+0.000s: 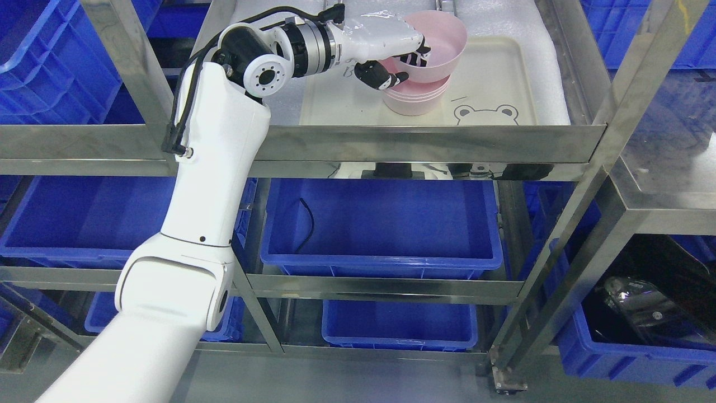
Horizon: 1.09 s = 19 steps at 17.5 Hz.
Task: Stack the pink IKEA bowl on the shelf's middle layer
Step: 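Carry the bowl over the white tray onto the stacked pink bowls, then lower the bowl into the stack and open the left hand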
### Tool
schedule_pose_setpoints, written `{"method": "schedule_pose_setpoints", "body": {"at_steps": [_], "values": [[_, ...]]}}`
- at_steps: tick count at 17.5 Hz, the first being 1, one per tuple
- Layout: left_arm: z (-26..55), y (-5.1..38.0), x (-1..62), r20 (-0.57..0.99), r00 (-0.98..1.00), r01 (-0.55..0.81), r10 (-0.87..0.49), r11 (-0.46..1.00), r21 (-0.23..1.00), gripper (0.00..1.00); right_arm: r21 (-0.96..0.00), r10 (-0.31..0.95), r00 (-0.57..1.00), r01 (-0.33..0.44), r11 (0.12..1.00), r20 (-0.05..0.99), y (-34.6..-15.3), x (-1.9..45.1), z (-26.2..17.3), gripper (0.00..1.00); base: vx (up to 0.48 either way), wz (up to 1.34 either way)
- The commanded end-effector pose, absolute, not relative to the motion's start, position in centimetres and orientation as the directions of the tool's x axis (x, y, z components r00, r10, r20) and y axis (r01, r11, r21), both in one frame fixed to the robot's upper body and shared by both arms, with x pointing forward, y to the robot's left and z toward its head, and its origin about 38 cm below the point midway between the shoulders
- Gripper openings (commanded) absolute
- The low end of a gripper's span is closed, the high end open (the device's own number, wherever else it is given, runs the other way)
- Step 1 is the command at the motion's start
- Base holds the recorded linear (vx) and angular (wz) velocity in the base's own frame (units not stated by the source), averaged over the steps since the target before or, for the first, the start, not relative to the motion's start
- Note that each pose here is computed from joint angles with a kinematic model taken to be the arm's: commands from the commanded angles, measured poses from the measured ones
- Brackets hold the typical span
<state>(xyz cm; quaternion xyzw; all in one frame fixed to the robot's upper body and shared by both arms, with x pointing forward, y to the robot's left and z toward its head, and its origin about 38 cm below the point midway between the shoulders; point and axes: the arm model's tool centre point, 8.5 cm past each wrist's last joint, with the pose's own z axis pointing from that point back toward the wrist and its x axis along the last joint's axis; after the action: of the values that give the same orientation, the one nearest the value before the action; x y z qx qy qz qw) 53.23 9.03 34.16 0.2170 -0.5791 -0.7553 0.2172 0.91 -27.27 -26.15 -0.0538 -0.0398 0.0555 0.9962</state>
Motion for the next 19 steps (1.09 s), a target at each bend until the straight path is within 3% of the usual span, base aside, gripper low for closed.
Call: {"method": "schedule_pose_setpoints", "body": {"at_steps": [1, 5, 16, 18, 19], "values": [[36.4, 11.1, 53.9, -0.091, -0.787, 0.06, -0.61, -0.222, 0.973, 0.1, -0.128, 0.116, 0.991, -0.107, 0.986, 0.066, -28.4, 0.0, -26.1, 1.0, 0.0, 0.0], [35.3, 12.8, 53.8, -0.103, -0.774, 0.075, -0.625, -0.251, 0.965, 0.1, -0.128, 0.116, 0.991, -0.107, 0.986, 0.066, -28.4, 0.0, -26.1, 1.0, 0.0, 0.0], [32.9, 11.3, 52.9, -0.082, -0.811, 0.093, -0.58, -0.266, 0.96, 0.12, -0.128, 0.116, 0.991, -0.107, 0.986, 0.066, -28.4, 0.0, -26.1, 1.0, 0.0, 0.0], [33.2, 11.3, 52.9, -0.091, -0.807, 0.083, -0.584, -0.265, 0.961, 0.31, -0.128, 0.116, 0.991, -0.107, 0.986, 0.066, -28.4, 0.0, -26.1, 1.0, 0.0, 0.0], [33.2, 11.3, 53.0, -0.09, -0.806, 0.085, -0.586, -0.266, 0.96, 0.54, -0.128, 0.116, 0.991, -0.107, 0.986, 0.066, -28.4, 0.0, -26.1, 1.0, 0.0, 0.0]]}}
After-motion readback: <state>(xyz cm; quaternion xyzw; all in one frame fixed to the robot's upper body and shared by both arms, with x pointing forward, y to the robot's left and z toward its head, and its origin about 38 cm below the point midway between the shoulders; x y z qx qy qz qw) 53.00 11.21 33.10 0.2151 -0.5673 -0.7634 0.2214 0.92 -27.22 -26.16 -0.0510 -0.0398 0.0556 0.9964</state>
